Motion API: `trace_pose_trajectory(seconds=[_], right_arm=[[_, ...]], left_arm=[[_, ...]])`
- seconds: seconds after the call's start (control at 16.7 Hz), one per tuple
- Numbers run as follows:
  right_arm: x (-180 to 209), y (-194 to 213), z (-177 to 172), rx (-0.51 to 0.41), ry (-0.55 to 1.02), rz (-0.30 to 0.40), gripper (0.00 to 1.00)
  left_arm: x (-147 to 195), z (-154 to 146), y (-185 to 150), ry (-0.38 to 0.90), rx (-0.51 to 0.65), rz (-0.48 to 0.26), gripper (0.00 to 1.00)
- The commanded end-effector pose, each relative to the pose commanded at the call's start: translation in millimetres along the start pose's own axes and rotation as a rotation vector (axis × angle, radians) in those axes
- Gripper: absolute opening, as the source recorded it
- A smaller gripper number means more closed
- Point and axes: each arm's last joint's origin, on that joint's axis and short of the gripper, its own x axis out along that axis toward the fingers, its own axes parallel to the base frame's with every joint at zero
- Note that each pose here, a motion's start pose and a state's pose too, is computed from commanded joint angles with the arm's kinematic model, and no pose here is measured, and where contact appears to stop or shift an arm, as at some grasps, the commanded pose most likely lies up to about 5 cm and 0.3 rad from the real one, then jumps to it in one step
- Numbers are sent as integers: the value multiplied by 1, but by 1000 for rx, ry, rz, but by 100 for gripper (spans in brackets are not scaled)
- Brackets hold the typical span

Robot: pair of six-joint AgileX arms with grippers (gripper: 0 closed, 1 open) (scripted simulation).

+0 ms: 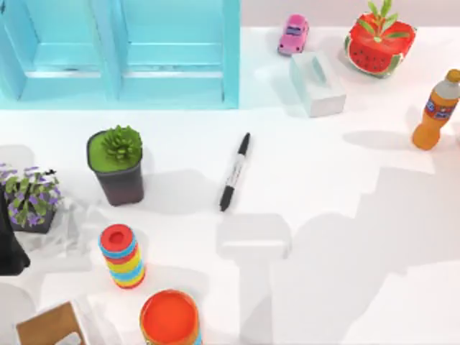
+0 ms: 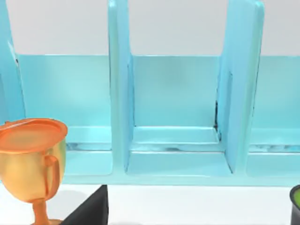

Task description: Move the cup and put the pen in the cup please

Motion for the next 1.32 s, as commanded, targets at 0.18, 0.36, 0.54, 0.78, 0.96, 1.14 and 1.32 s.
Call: trace_pose_trajectory(seconds=[0.18,0.36,0.54,0.78,0.96,1.14,1.32], right_arm=[[-44,47,-3,1,13,2,0],[-80,84,-15,2,0,-5,0],[-89,92,-20,4,-6,-4,0],[-86,91,-18,9,1,-1,0],[-75,111,-11,10,7,0,0],[-54,152,-4,12,2,0,0],[-29,203,-4,10,-3,-1,0]], left_arm=[[0,0,0,0,0,0,100],[0,0,0,0,0,0,100],[0,0,0,0,0,0,100],[0,0,0,0,0,0,100],[0,0,0,0,0,0,100],[0,0,0,0,0,0,100],[0,0,0,0,0,0,100]])
